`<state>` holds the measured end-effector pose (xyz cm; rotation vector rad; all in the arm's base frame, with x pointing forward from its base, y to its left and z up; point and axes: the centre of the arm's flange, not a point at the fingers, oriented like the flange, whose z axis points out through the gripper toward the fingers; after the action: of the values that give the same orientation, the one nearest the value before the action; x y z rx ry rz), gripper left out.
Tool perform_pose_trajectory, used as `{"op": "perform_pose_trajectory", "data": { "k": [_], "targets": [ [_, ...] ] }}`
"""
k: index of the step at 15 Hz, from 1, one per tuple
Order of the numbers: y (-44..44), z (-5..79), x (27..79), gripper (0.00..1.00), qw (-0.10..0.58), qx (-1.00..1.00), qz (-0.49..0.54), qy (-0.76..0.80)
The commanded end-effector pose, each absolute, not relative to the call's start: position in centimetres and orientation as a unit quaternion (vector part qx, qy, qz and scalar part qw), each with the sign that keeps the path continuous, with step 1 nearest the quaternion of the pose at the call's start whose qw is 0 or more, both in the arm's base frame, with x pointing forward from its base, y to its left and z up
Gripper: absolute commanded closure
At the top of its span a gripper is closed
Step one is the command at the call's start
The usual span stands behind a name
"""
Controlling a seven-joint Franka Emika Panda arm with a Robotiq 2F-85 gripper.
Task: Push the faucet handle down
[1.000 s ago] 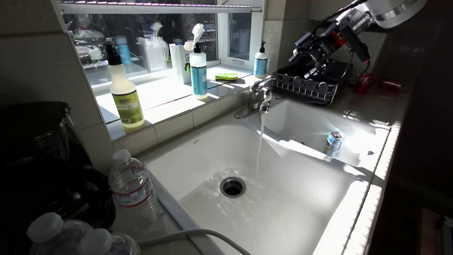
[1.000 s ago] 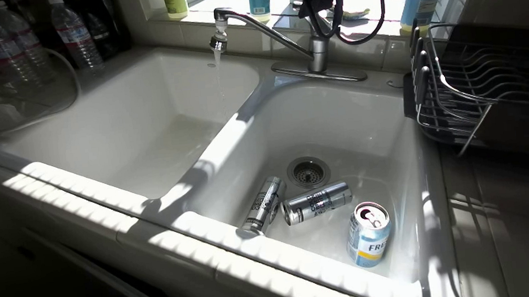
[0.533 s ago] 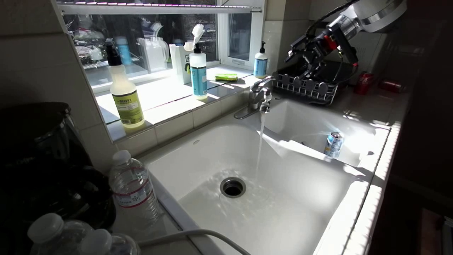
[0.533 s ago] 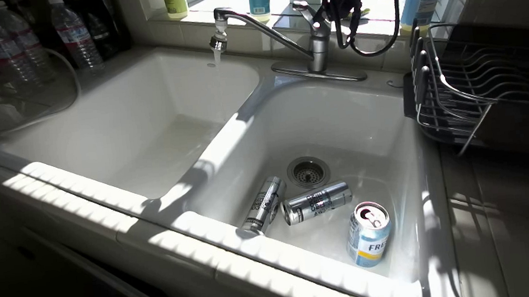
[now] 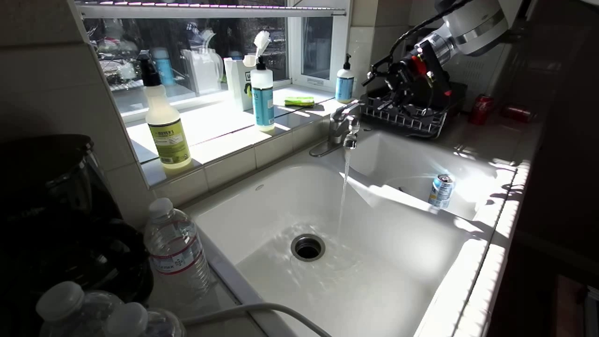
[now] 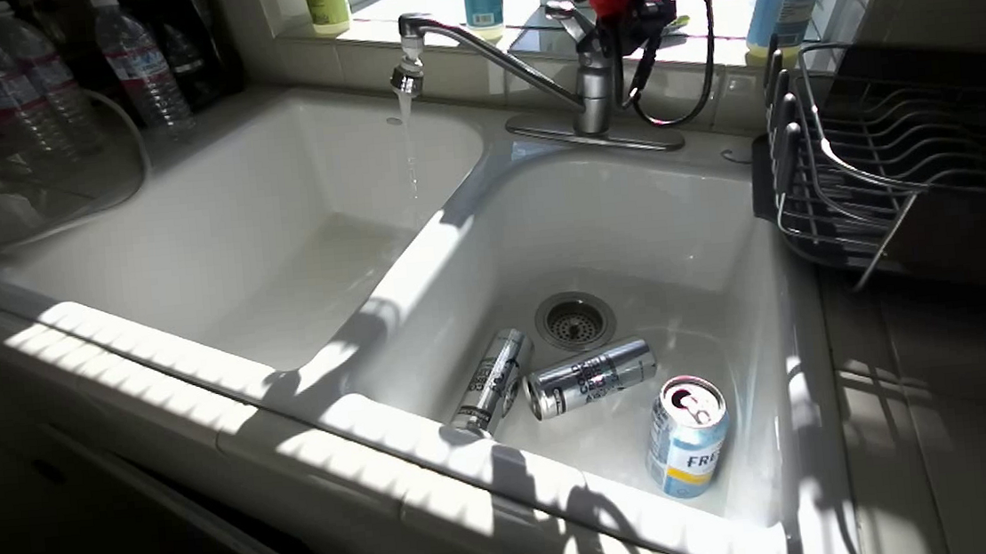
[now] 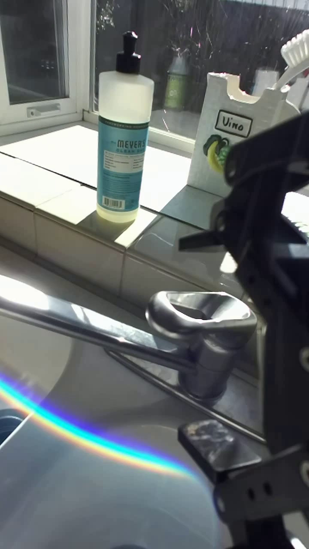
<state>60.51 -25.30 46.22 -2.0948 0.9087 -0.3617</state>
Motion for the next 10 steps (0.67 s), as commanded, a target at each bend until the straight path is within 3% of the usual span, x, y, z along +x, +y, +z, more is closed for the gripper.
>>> {"op": "perform_pose_trajectory", "data": {
  "k": [1,10],
  "targets": [
    [-25.7,45.3,62.8,0.00,0.441,-0.814,-0.130,0.354],
    [-25.0,42.5,63.2,0.00,0.469,-0.801,-0.091,0.361]
  ]
}}
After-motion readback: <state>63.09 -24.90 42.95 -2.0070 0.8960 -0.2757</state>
